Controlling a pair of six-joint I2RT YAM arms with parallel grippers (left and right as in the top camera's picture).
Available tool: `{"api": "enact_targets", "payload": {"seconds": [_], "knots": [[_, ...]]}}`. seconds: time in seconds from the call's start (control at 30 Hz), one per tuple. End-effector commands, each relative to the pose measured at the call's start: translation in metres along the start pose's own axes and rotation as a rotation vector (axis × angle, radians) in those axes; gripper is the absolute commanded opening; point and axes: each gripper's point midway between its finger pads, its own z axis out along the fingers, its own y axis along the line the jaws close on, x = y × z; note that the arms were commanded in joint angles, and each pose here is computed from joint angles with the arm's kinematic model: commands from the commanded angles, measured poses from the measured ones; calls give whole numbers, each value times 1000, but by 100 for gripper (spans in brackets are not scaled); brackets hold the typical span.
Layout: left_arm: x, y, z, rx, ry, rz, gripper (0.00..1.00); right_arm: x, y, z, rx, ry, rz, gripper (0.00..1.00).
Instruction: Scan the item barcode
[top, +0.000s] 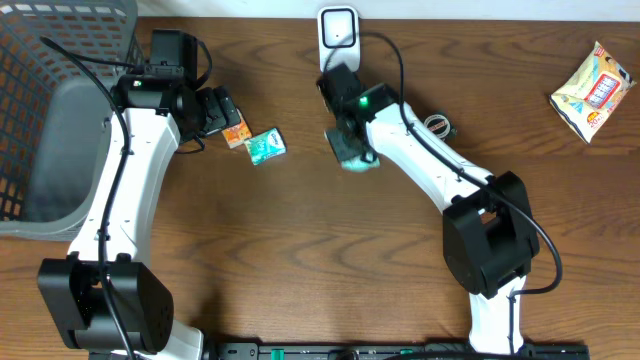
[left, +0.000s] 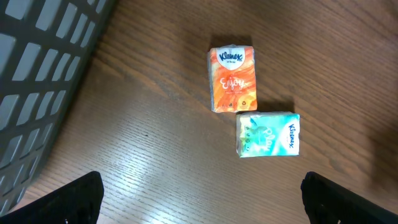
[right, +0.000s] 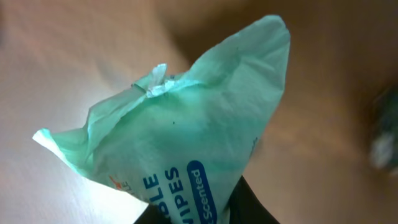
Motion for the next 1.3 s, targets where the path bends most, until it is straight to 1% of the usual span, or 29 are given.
{"api": "enact_targets", "payload": {"seconds": [0.0,0.2,0.3,0.43,0.53,0.63,0.73,0.9,0.97,1.03,1.13,1.27], "knots": [[-2,3,1,-14,-4,3,100,-48,-8,-14,47,-179,-77,1],[-2,3,1,-14,-4,3,100,-119,-16,-36,17,-468,-3,1],[-2,3,1,-14,-4,3,100,-147,-25,-46,-18,-578,31,1],[-2,3,1,-14,-4,3,100,-177,-41,-50,-97,-636,56,1],[-2,3,1,-14,-4,3,100,-202,-55,-45,-124,-666,72,1],[-2,3,1,-14,-4,3,100,-224,-61,-38,-128,-698,79,1],[-2,3,1,-14,-4,3,100,-245,-65,-22,-91,-753,78,1],[-2,3,1,-14,-4,3,100,-255,-69,-2,-39,-799,69,1],[-2,3,1,-14,-4,3,100,-255,-69,-1,-32,-800,71,1],[-2,3,1,-14,-4,3,100,-254,-78,-1,13,-798,91,1],[-2,3,1,-14,-4,3,100,-253,-95,-10,91,-797,126,1],[-2,3,1,-14,-4,3,100,-241,-123,-27,166,-748,162,1]]}}
